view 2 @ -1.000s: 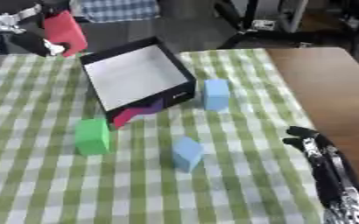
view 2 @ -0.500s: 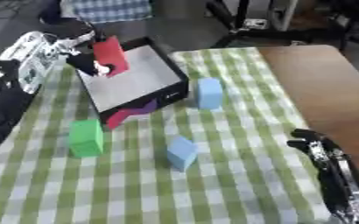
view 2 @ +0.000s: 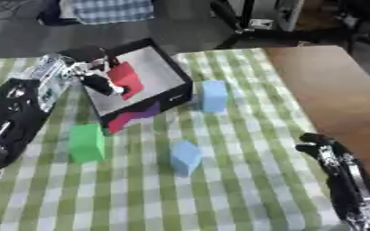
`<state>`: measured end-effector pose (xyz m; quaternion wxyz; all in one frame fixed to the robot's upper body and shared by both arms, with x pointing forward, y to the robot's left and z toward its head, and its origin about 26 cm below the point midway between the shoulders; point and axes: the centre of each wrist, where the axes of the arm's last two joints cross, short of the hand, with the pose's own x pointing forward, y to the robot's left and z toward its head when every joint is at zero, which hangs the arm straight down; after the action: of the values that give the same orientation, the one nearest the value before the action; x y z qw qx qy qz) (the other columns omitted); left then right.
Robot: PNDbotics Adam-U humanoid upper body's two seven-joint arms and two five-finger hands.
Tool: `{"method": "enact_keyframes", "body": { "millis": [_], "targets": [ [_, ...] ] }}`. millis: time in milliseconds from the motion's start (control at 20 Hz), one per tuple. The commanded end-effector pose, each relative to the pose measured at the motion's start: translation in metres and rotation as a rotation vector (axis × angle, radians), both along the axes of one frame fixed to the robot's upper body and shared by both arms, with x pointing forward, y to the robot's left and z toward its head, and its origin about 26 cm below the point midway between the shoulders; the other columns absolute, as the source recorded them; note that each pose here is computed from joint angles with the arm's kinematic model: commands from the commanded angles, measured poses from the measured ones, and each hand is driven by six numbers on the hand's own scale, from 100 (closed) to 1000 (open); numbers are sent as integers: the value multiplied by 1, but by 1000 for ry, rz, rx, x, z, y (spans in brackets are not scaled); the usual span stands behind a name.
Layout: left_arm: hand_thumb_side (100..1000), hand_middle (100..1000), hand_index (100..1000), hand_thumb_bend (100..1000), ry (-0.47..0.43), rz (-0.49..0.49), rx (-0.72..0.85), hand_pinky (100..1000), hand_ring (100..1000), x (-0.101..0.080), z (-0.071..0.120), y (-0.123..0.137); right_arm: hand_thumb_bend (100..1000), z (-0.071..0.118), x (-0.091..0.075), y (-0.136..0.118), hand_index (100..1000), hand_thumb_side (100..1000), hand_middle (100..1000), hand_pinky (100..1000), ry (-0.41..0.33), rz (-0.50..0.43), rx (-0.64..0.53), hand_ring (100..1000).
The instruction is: Pick up objects on the table and place them in the box.
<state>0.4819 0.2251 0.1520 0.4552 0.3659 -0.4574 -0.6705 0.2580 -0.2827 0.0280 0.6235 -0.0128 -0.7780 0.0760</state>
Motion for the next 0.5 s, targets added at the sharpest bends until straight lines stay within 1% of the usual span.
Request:
{"method": "enact_keyframes", "body": {
  "millis": [50, 100, 200, 300, 350, 500],
  "targets": [
    [757, 729, 1000, 637, -53, -7, 6, 771, 696, 0, 22, 9, 100, 5, 2, -3, 737, 773, 703, 884, -18, 4, -10, 713],
    [766, 733, 1000, 654, -65, -16, 7, 773, 700, 0, 28, 10, 100, 5, 2, -3, 737, 773, 703, 884, -17, 2, -10, 713],
    [767, 734, 1000, 657, -98, -25, 12, 772, 699, -3, 41, 15, 100, 5, 2, -3, 737, 773, 703, 884, -16, 0, -11, 713],
    [751, 730, 1000, 629, -138, -35, 5, 773, 691, -6, 55, 21, 100, 5, 1, -3, 737, 772, 703, 884, -17, -1, -11, 713],
    [736, 724, 984, 597, -162, -44, 1, 773, 683, -8, 62, 24, 100, 5, 1, -4, 737, 772, 703, 884, -16, -3, -13, 713],
    [729, 720, 964, 569, -257, -95, -3, 775, 678, -18, 86, 39, 100, 4, 0, -6, 737, 773, 703, 884, -15, -17, -16, 713]
  ]
}}
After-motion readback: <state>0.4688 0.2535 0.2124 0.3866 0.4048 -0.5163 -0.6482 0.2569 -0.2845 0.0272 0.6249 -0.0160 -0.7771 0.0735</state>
